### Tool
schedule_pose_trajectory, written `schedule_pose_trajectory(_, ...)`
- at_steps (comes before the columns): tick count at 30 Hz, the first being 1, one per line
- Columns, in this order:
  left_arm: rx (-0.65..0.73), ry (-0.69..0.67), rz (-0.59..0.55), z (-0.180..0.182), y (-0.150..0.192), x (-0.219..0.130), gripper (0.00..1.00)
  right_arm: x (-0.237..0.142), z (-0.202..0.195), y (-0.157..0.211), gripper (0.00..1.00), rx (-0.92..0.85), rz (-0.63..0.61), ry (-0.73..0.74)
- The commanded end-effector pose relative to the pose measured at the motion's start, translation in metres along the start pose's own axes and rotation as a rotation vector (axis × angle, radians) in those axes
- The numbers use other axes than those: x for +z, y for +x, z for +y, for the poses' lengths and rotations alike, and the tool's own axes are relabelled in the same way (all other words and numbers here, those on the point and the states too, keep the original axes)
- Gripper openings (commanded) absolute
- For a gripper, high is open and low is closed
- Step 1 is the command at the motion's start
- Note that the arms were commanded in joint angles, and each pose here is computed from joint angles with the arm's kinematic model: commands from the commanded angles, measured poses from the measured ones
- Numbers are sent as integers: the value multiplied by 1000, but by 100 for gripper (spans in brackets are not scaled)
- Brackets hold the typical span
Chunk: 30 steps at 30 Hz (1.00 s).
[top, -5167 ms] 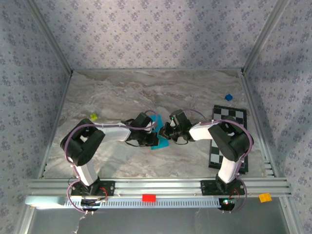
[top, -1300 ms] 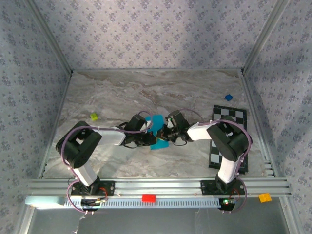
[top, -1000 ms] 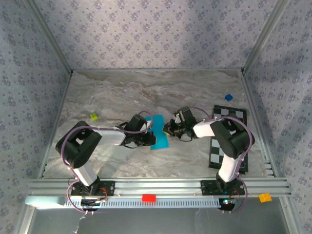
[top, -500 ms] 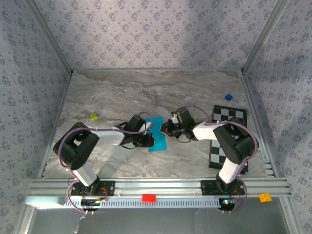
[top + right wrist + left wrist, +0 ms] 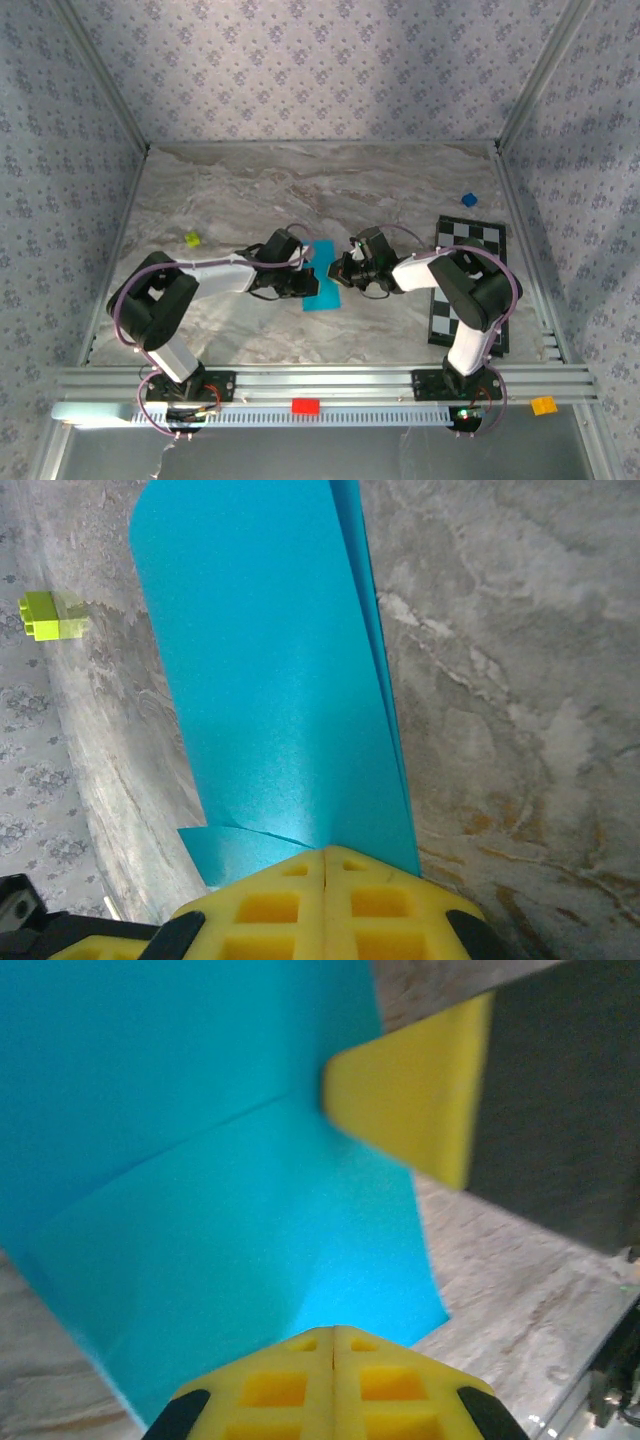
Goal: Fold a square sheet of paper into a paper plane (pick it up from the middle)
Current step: Fold the triangle a second time at the center of the table.
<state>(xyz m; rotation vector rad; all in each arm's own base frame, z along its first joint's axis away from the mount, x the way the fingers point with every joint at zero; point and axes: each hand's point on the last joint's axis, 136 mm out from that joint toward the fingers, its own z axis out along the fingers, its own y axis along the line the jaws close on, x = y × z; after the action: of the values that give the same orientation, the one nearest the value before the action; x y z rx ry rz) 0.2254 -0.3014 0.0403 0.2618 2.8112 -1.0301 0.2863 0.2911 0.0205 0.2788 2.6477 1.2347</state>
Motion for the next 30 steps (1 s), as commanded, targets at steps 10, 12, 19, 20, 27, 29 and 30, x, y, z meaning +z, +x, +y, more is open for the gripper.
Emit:
schedule_pose_trajectory(10, -64, -51, 59, 25, 12, 24, 10, 2, -69, 22, 0, 96, 39, 223)
schedule_pose_trajectory(12, -76, -73, 72, 34, 22, 23, 10, 2, -73, 24, 0, 99, 42, 230)
schedule_pose_trajectory(19, -69, -97, 83, 44, 43, 8, 12, 2, -77, 23, 0, 106, 41, 237)
schedule_pose_trajectory(20, -66, -101, 85, 44, 45, 6, 13, 2, -78, 23, 0, 108, 41, 239)
schedule_pose_trajectory(27, -24, -48, 55, 28, 35, 1, 18, 3, -70, 19, 0, 94, 42, 219)
schedule_pose_trajectory(29, -5, -21, 32, 15, 20, 0, 21, 4, -62, 18, 0, 81, 48, 197)
schedule_pose_trajectory(30, 3, -7, 22, 8, 15, -1, 22, 4, -56, 15, 0, 71, 44, 179)
